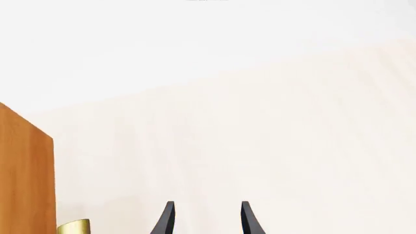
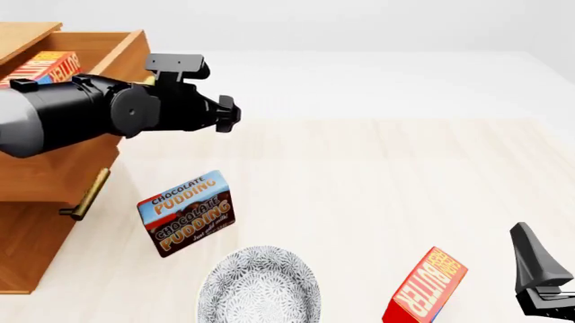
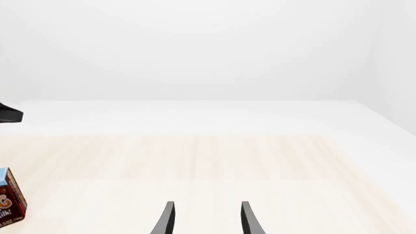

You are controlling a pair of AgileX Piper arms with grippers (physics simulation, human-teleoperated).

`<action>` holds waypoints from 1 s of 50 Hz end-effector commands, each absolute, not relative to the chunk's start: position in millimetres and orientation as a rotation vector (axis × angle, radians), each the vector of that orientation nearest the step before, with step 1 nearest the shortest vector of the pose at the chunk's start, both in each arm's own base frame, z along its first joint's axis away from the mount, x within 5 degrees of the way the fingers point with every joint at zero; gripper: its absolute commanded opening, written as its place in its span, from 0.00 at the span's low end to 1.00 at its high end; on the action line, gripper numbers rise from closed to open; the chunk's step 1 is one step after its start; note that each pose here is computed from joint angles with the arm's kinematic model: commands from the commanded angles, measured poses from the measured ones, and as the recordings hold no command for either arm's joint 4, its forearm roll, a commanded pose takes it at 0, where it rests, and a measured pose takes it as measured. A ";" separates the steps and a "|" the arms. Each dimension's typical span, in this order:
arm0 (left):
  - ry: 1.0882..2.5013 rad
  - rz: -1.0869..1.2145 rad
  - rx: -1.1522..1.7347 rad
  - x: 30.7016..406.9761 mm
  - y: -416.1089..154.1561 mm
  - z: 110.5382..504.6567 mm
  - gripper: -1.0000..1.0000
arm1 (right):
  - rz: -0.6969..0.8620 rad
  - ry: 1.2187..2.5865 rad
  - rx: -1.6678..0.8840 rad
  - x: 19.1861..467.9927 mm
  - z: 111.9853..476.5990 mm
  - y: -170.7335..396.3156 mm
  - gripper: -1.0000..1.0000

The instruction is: Put the butter at the front in the top drawer of the cabinet and close it.

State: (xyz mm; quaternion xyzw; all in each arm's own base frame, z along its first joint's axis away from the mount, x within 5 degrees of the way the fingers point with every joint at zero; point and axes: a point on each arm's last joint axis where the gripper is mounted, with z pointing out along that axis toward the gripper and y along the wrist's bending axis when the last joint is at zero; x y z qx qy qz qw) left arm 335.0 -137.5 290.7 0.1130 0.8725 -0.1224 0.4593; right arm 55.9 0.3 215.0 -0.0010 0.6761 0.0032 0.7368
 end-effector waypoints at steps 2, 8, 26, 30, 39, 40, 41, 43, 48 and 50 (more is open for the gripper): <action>2.148 -0.266 0.231 330.4 -115.6 293.4 1.00 | 0.007 1.485 -0.003 56.0 214.9 0.3 1.00; 2.153 -0.253 0.228 331.5 -111.5 292.9 1.00 | 0.007 1.485 -0.002 56.0 214.9 0.3 1.00; 2.150 -0.196 0.169 332.3 -83.9 294.5 1.00 | 0.007 1.485 -0.002 56.0 214.9 0.3 1.00; 2.148 -0.180 0.147 331.5 -75.1 293.9 1.00 | 0.007 1.485 -0.003 56.0 214.9 0.3 1.00; 2.138 -0.159 0.129 331.6 -65.8 293.8 1.00 | 0.006 1.485 -0.003 56.0 214.9 0.3 1.00; 2.130 -0.163 0.121 330.0 -65.2 295.3 1.00 | 0.007 1.485 -0.003 56.0 214.9 0.3 1.00; 2.129 -0.163 0.123 329.6 -65.5 295.1 1.00 | 0.007 1.485 -0.003 56.0 214.9 0.3 1.00; 2.135 -0.152 0.112 330.2 -60.6 292.7 1.00 | 0.006 1.485 -0.002 56.0 214.9 0.3 1.00; 2.124 -0.141 0.089 326.8 -53.1 294.4 1.00 | 0.007 1.485 -0.002 56.0 214.8 0.3 1.00; 2.133 -0.133 0.083 328.1 -50.1 292.1 1.00 | 0.006 1.485 -0.003 56.0 214.9 0.3 1.00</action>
